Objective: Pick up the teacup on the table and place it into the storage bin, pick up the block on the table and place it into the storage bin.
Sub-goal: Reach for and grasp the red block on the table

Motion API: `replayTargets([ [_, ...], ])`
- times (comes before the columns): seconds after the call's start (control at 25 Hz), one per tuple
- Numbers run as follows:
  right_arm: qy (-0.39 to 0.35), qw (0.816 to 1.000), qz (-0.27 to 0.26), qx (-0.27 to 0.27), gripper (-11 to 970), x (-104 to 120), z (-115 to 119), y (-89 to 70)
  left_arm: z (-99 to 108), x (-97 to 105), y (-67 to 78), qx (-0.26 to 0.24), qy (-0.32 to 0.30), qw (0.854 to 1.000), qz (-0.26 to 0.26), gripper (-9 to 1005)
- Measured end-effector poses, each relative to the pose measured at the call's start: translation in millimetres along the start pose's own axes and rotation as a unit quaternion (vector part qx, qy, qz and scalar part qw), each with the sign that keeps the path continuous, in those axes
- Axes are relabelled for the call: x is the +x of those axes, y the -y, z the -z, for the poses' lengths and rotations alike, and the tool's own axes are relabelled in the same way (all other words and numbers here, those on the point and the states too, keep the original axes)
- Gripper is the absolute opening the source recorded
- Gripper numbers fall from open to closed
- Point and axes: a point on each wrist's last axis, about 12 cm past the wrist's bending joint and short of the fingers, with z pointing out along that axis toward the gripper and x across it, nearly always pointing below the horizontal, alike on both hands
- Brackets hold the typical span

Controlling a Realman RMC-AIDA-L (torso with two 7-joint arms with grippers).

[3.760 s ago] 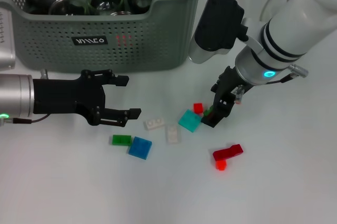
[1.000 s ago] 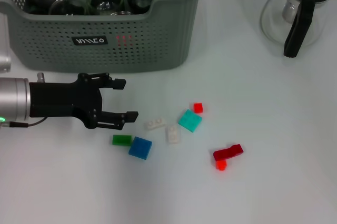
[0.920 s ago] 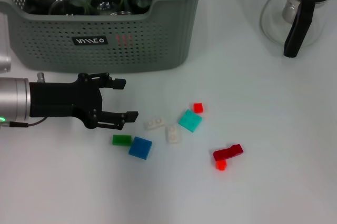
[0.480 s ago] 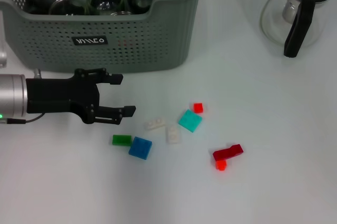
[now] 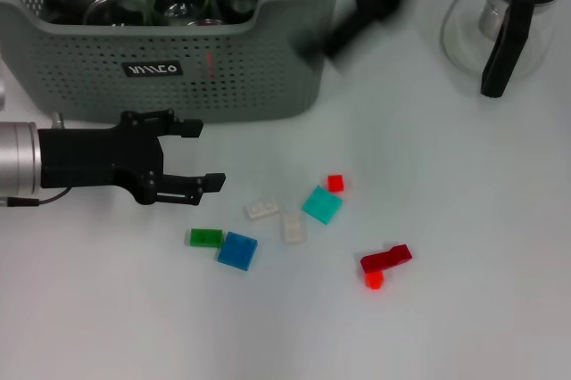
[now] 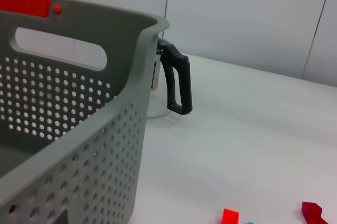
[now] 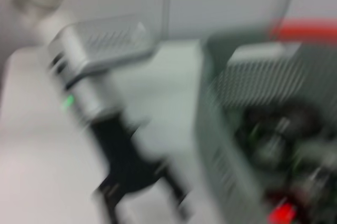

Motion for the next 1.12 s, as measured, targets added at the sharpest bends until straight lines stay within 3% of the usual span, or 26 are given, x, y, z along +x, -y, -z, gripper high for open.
replayTargets([
  [0.2,-0.071,0.994,-0.058,-0.062,944,50.8,-11.5,-21.5,-1.0,-1.9,-1.5,-0.002,0.000,1.000,-0.004,873],
  [0.4,-0.117,0.988,-0.076,-0.071,945,83.4,-41.4,-33.6,-1.5,-2.4,-2.6,-0.005,0.000,1.000,-0.005,873],
  [0.68,-0.181,0.980,-0.043,-0.075,945,102.6,-89.0,-35.6,-2.5,-1.5,-2.3,-0.006,-0.001,1.000,-0.004,873],
  [1.12,-0.244,0.967,0.031,-0.062,944,117.8,-123.2,-35.3,-5.6,6.3,4.2,-0.006,0.003,1.000,0.007,873],
])
